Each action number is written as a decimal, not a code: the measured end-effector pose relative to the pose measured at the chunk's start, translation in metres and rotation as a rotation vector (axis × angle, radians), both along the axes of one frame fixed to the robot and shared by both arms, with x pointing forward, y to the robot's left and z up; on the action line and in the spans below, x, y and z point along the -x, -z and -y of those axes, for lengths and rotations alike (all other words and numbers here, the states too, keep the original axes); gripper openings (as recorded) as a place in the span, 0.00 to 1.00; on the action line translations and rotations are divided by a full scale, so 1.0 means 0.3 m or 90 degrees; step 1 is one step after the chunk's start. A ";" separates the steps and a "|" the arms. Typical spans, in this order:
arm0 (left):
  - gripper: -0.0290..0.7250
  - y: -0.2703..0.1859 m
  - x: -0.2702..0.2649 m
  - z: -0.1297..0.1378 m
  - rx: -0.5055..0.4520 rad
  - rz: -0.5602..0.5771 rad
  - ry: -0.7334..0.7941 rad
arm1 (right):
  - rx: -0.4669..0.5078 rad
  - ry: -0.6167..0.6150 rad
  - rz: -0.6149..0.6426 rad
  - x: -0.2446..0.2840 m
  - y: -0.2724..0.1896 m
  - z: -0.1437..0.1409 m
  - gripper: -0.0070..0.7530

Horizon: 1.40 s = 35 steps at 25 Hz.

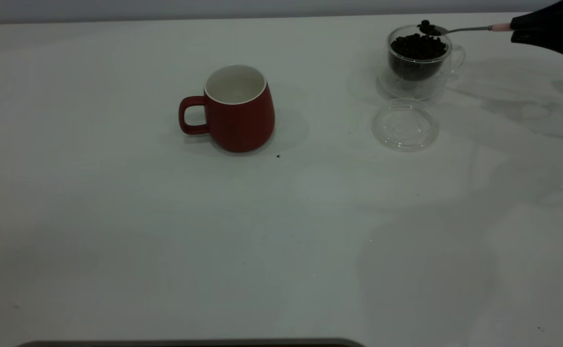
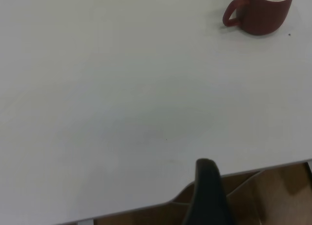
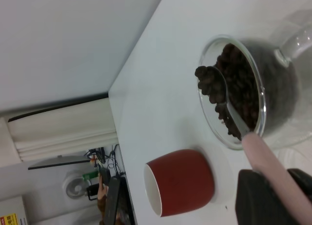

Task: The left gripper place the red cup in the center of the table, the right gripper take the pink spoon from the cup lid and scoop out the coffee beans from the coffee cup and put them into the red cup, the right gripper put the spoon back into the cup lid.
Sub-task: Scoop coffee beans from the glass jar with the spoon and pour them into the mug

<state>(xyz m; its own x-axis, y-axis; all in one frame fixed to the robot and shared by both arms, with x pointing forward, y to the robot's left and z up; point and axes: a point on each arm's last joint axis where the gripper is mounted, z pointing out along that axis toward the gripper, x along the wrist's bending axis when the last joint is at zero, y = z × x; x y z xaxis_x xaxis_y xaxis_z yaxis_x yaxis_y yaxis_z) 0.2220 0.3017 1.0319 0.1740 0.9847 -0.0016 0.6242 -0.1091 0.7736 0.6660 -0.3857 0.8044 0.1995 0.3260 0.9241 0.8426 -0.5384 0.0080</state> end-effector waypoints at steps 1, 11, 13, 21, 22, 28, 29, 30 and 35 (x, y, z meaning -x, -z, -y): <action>0.82 0.000 0.000 0.000 0.000 0.000 0.000 | 0.000 0.000 0.000 0.000 0.000 0.000 0.14; 0.82 0.000 0.000 0.000 0.000 0.000 0.000 | 0.001 -0.025 0.002 -0.010 -0.004 -0.054 0.14; 0.82 0.000 0.000 0.000 0.001 0.000 -0.001 | 0.001 -0.034 0.002 -0.014 -0.004 -0.075 0.14; 0.82 0.000 0.000 0.000 0.001 0.000 -0.001 | 0.002 -0.079 0.004 -0.027 -0.010 -0.176 0.14; 0.82 0.000 0.000 0.000 0.001 0.000 -0.001 | 0.002 -0.086 0.004 -0.028 -0.013 -0.194 0.14; 0.82 0.000 0.000 0.000 0.001 0.000 -0.001 | 0.005 -0.134 0.017 -0.037 -0.044 -0.305 0.14; 0.82 0.000 0.000 0.000 0.001 0.000 -0.001 | 0.005 -0.142 0.018 -0.037 -0.046 -0.322 0.14; 0.82 0.000 0.000 0.000 0.001 0.000 -0.001 | 0.005 -0.152 0.018 -0.037 -0.047 -0.344 0.14; 0.82 0.000 0.000 0.000 0.001 0.000 -0.001 | 0.003 -0.199 0.018 -0.029 -0.050 -0.454 0.14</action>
